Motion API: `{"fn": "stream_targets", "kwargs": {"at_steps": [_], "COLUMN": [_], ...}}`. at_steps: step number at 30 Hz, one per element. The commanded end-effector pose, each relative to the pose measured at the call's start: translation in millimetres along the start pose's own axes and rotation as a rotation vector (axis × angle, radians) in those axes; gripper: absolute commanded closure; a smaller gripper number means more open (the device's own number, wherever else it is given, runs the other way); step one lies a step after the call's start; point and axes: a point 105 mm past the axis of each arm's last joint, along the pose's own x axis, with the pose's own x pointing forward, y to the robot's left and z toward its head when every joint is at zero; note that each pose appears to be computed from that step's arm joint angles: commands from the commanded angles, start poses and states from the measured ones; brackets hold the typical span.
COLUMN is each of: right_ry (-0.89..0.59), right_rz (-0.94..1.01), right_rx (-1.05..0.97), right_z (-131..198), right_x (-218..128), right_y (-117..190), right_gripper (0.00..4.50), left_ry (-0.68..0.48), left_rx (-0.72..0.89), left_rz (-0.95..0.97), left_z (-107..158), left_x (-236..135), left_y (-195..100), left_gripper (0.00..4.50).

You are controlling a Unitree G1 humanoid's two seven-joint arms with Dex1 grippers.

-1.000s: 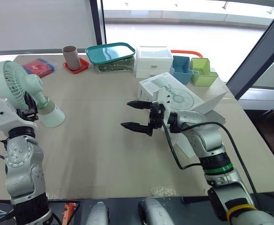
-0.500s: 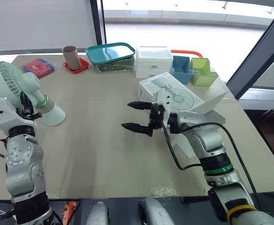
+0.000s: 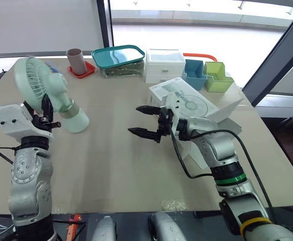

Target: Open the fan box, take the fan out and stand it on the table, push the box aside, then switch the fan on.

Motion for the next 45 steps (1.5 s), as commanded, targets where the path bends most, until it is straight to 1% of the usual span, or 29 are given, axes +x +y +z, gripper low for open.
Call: {"fn": "stream_targets", "kwargs": {"at_steps": [1,6,10,15,20,27,41,42,44,45], "right_ry": [-0.037,-0.035,-0.014,0.016,0.027,0.023,0.036,0.035,0.038,0.042], "right_rz": [-0.019,-0.038,-0.043,-0.045,-0.063,-0.096,-0.090,-0.089,-0.089,-0.091], "right_rx": [-0.049,-0.060,-0.068,-0.080,-0.076,-0.065,-0.039,-0.036,-0.025,-0.024], "right_z": [17,22,22,19,20,25,28,29,29,29], "right_x": [2,9,20,31,41,48,64,66,68,69], "right_y": [-6,-11,-13,-15,-20,-26,-20,-20,-19,-20], "right_gripper": [0.00,0.00,0.00,0.00,0.00,0.00,0.00,0.25,0.91,1.33], "left_ry": [-0.104,-0.110,-0.106,-0.101,-0.087,-0.063,-0.062,-0.062,-0.062,-0.064], "left_rx": [-0.004,-0.035,-0.082,-0.118,-0.104,-0.097,-0.095,-0.092,-0.091,-0.089], "left_rz": [-0.112,-0.218,-0.341,-0.420,-0.425,-0.456,-0.460,-0.459,-0.455,-0.453], "left_z": [32,38,40,42,37,31,27,27,27,27], "left_x": [-4,-3,-3,-4,-1,-4,-2,-1,-1,-1], "left_y": [-20,-37,-61,-75,-76,-82,-84,-84,-83,-83], "left_gripper": [2.89,2.89,2.89,2.89,2.89,2.89,2.89,2.89,2.89,2.89]}}
